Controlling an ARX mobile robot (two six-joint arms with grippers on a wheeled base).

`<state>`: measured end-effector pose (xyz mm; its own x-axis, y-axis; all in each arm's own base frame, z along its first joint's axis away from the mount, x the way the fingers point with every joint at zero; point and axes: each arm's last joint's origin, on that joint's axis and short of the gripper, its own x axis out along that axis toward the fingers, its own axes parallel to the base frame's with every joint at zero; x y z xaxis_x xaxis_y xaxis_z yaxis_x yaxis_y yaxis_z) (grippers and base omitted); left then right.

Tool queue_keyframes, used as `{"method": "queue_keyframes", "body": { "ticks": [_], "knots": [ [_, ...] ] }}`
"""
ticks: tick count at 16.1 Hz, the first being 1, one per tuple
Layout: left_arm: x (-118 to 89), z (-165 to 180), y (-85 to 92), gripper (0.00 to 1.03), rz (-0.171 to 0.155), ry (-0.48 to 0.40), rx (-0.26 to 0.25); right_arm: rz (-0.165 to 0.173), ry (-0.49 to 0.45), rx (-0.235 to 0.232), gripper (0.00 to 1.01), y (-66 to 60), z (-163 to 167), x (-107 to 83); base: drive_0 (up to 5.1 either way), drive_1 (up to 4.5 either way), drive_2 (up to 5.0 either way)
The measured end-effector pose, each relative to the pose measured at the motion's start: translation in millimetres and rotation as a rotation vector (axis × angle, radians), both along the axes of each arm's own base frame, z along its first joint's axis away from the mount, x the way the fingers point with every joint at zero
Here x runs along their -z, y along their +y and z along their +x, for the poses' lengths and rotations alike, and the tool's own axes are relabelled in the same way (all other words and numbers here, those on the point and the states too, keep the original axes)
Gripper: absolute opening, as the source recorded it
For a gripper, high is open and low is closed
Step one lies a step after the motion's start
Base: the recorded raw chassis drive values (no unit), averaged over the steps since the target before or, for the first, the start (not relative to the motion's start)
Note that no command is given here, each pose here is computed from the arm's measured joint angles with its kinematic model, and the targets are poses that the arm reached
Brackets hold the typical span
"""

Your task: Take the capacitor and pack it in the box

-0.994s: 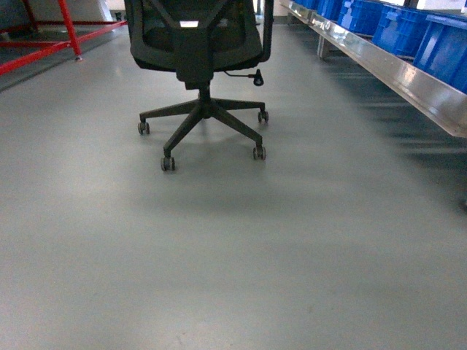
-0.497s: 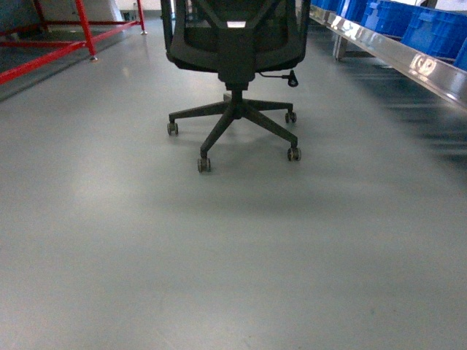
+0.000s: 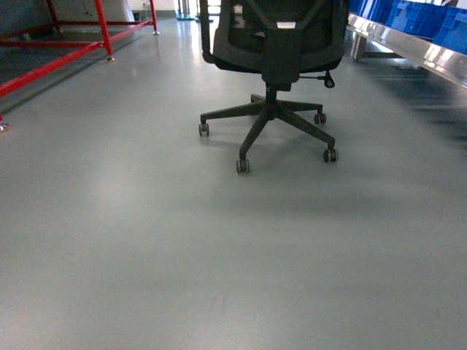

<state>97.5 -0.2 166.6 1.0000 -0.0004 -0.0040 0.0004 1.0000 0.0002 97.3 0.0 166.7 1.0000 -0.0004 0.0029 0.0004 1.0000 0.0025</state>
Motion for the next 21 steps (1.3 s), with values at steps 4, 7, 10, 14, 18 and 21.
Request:
{"method": "queue_keyframes", "body": {
  "ticks": [4, 7, 10, 14, 18, 21],
  "knots": [
    [-0.1, 0.0, 0.0, 0.44, 0.000, -0.001, 0.000, 0.000, -0.001, 0.000, 0.98, 0.0, 0.0, -0.1, -5.0, 2.41, 2.4],
    [0.1, 0.0, 0.0, 0.44, 0.000, 0.001, 0.001, 0.000, 0.002, 0.000, 0.98, 0.0, 0.0, 0.2, -4.9, 2.52, 2.5],
    [0.0, 0.0, 0.0, 0.44, 0.000, 0.000, 0.002, 0.000, 0.002, 0.000, 0.98, 0.0, 0.0, 0.1, -4.8, 2.61, 2.6],
    [0.0, 0.0, 0.0, 0.44, 0.000, 0.000, 0.001, 0.000, -0.001, 0.000, 0.98, 0.0, 0.0, -0.1, -4.9, 2.56, 2.6],
    [-0.2, 0.0, 0.0, 0.44, 0.000, -0.002, -0.001, 0.000, 0.001, 0.000, 0.98, 0.0, 0.0, 0.1, -4.9, 2.51, 2.5],
    [-0.2, 0.0, 0.0, 0.44, 0.000, -0.002, 0.001, 0.000, -0.003, 0.000, 0.98, 0.0, 0.0, -0.3, -4.9, 2.51, 2.5]
  ]
}}
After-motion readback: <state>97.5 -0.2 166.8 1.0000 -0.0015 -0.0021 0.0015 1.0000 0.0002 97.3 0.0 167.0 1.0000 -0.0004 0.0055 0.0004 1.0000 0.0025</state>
